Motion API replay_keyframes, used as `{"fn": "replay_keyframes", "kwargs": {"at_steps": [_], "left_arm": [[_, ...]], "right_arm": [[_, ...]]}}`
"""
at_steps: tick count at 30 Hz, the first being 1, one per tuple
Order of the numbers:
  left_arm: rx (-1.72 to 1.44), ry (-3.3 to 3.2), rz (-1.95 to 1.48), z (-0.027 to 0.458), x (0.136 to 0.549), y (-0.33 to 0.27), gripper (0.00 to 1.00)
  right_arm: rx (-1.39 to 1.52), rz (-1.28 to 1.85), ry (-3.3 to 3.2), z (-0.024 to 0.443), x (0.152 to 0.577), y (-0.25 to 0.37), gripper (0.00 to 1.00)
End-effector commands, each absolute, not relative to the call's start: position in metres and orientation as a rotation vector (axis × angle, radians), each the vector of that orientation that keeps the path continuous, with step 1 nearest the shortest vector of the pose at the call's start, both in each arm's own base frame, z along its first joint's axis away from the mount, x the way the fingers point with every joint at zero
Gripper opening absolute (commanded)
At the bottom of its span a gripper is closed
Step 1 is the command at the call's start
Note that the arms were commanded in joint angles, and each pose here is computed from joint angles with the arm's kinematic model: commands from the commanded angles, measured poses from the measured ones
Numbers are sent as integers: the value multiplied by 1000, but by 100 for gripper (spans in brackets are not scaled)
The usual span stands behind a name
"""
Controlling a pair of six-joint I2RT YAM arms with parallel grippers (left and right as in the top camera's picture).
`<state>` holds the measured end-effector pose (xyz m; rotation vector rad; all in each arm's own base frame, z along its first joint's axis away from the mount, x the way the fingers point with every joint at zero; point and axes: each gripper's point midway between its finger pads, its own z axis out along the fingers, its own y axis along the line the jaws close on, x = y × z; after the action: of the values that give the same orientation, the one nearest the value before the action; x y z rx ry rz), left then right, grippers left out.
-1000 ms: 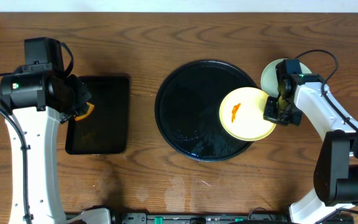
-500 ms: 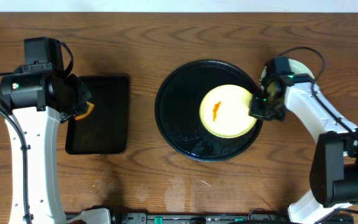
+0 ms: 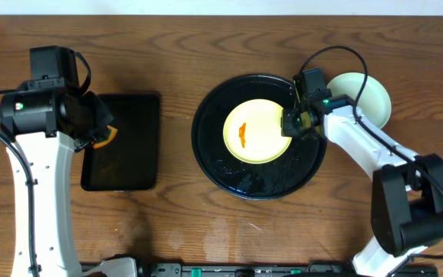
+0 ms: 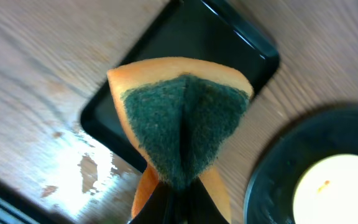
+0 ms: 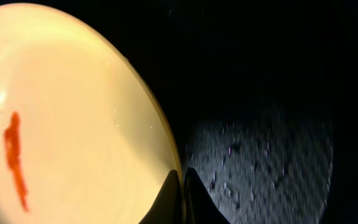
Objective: Clean dirty plates on tray and stack at the side
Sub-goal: 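Bring the sponge in the left gripper onto the yellow plate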
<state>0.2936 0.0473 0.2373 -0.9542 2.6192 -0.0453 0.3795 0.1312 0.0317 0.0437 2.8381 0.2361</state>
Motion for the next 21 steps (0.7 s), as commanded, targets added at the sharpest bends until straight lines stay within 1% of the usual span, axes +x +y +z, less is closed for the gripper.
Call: {"fn": "replay_keyframes", "kwargs": {"at_steps": [1,4,8,11,16,21], "left_arm": [[-808,2675,-225,237,301,22,8],[-666,2690,-347,241,308,-1,8],[-552,2689,-466,244,315,-33,8],[-533,2677,-507,241,322,-54,8],[-451,2645,-578,228,338,-94,8],[-426,2662,-647,202,353,-138,8]], "right_arm": [[-19,224,2836,21,387,134,1],[-141,331,2861,10,382,149,1],[-133,335,2927,-11,373,149,1],[-129,324,2962,-25,369,147,1],[-49,326,2982,-32,368,147,1],[-39,332,2967,-31,372,148,1]]}}
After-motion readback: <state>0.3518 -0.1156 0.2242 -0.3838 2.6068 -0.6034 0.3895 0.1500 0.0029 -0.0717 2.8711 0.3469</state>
